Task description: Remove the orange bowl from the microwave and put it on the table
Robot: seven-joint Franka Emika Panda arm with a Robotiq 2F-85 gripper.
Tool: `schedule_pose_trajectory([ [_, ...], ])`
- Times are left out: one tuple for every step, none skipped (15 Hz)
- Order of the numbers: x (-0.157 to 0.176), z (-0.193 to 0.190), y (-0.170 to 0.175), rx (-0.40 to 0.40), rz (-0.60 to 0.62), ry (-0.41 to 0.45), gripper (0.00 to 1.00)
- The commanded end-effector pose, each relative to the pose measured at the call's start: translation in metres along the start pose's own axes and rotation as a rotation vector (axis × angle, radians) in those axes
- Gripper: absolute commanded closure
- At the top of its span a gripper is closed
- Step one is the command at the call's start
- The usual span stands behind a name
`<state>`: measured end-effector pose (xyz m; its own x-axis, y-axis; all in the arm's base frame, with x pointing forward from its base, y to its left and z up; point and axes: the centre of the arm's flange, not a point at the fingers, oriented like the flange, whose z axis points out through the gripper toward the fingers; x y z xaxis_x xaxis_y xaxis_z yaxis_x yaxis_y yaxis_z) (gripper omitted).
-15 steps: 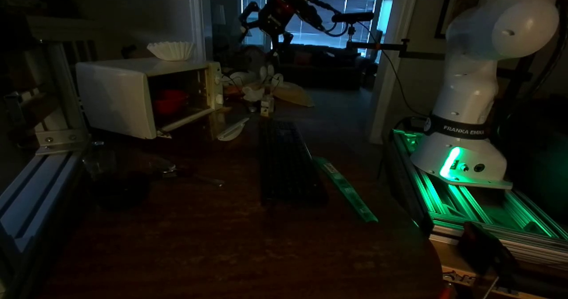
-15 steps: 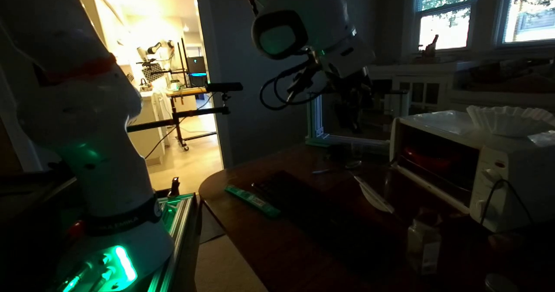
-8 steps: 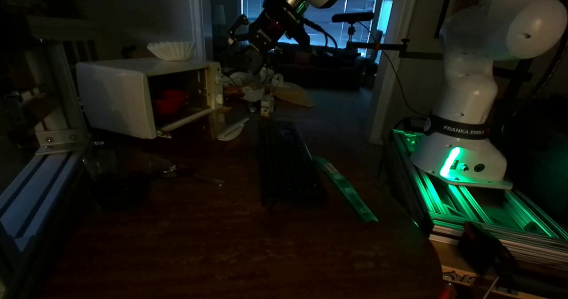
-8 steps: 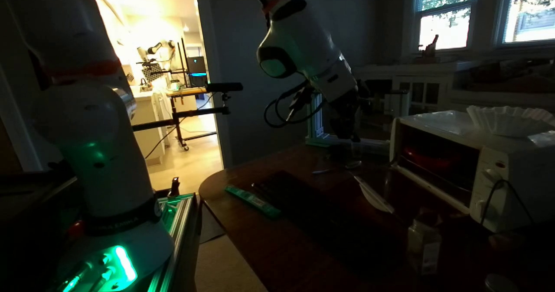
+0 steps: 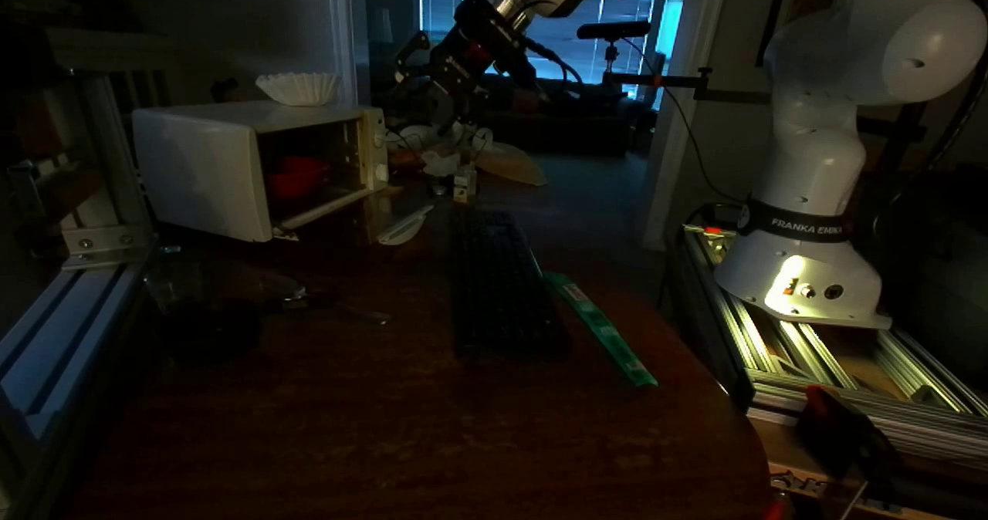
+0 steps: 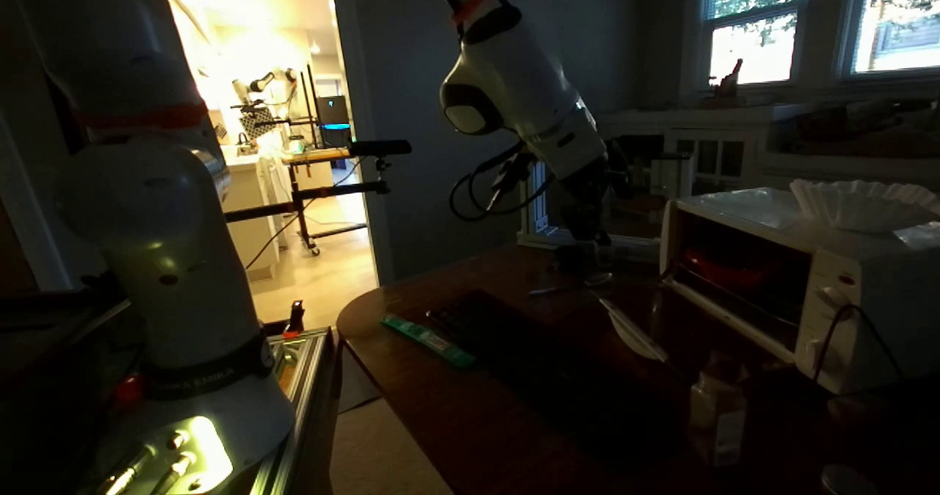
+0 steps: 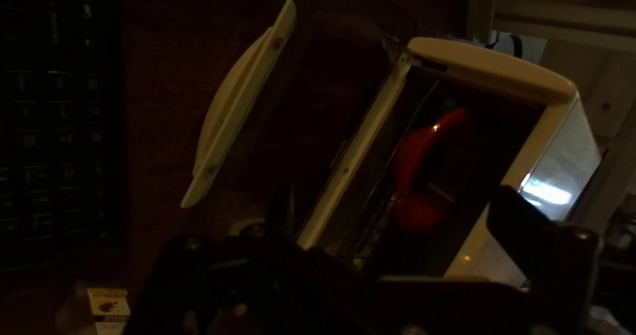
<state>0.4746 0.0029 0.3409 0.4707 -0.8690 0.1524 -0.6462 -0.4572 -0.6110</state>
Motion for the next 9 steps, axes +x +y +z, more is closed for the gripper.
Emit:
schedule_pose_trajectory([
  [0.011,0.009,0.016,0.018,0.019,0.029,0.00],
  [0.015,0.011,0.022,0.023,0.031,0.038,0.00],
  [0.020,0.014,0.029,0.036,0.039,0.043,0.00],
  [0.024,0.016,0.036,0.061,0.053,0.035,0.00],
  [0.028,0.019,0.041,0.074,0.058,0.049,0.00],
  [0.031,0.022,0.046,0.085,0.058,0.059,0.00],
  [0.034,0.025,0.050,0.097,0.061,0.068,0.00],
  [0.036,0.028,0.053,0.113,0.060,0.083,0.00],
  [0.036,0.033,0.055,0.115,0.061,0.087,0.00],
])
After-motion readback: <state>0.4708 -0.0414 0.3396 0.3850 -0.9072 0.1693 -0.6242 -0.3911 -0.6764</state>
